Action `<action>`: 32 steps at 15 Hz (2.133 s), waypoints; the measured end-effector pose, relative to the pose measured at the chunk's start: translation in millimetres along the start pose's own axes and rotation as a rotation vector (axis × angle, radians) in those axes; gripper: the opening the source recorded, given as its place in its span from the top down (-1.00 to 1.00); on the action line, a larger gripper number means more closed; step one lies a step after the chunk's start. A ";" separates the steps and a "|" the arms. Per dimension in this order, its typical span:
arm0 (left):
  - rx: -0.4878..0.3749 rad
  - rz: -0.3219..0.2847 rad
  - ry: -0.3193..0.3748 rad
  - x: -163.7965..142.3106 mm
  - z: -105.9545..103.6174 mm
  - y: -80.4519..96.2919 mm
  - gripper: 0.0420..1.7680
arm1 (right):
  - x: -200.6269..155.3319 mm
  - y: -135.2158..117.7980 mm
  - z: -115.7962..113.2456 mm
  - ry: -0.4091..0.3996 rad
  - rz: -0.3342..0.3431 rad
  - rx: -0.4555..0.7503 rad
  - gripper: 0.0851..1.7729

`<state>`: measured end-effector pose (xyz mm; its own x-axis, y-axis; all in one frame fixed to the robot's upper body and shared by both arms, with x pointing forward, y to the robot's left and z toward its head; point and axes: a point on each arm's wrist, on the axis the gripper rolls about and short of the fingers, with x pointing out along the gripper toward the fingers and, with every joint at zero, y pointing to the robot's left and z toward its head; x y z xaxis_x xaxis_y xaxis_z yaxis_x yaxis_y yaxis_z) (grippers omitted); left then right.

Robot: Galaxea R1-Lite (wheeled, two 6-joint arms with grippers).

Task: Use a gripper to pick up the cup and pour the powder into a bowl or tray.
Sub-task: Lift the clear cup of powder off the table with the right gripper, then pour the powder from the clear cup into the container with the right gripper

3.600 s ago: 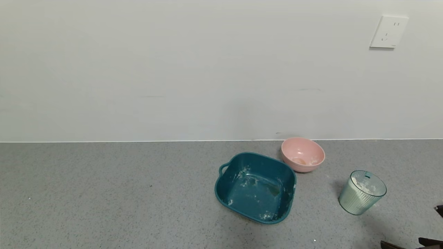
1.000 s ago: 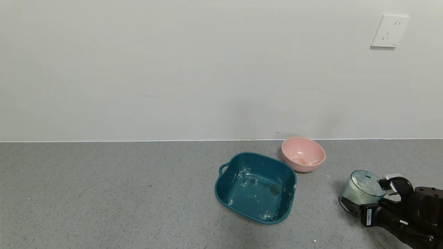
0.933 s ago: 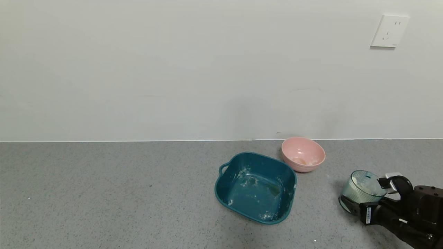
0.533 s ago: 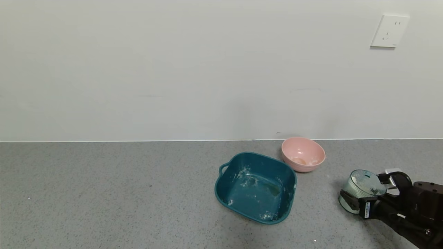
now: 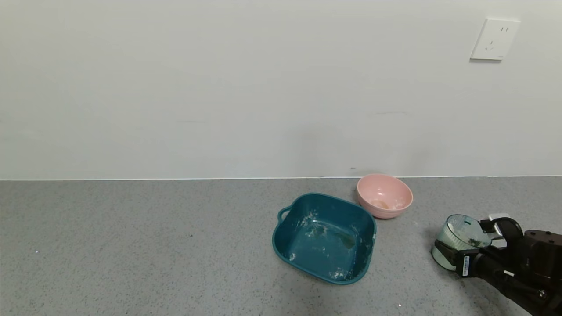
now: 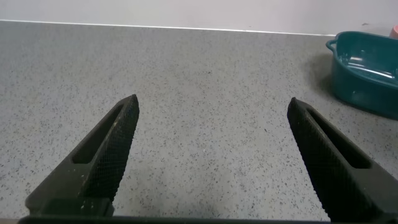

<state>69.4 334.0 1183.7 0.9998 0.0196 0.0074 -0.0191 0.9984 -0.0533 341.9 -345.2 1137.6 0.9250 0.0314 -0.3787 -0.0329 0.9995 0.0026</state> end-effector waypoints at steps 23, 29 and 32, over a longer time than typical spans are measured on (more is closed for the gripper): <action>0.000 0.000 -0.001 0.0 0.1 0.0 -0.94 | -6.9 35.0 118.9 -0.100 -0.032 -0.226 -0.50; 0.000 0.000 -0.001 0.0 0.1 0.0 -0.94 | -17.1 53.3 161.8 -0.138 -0.051 -0.340 -0.50; 0.000 0.000 0.000 0.0 0.0 0.0 -0.94 | -18.8 64.3 168.4 -0.145 -0.056 -0.426 -0.50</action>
<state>69.4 334.0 1183.8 0.9998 0.0196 0.0079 -0.0191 0.9984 -0.0533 386.2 -279.9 1300.7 0.9724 0.0086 -0.2332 -0.1056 0.9073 -0.4070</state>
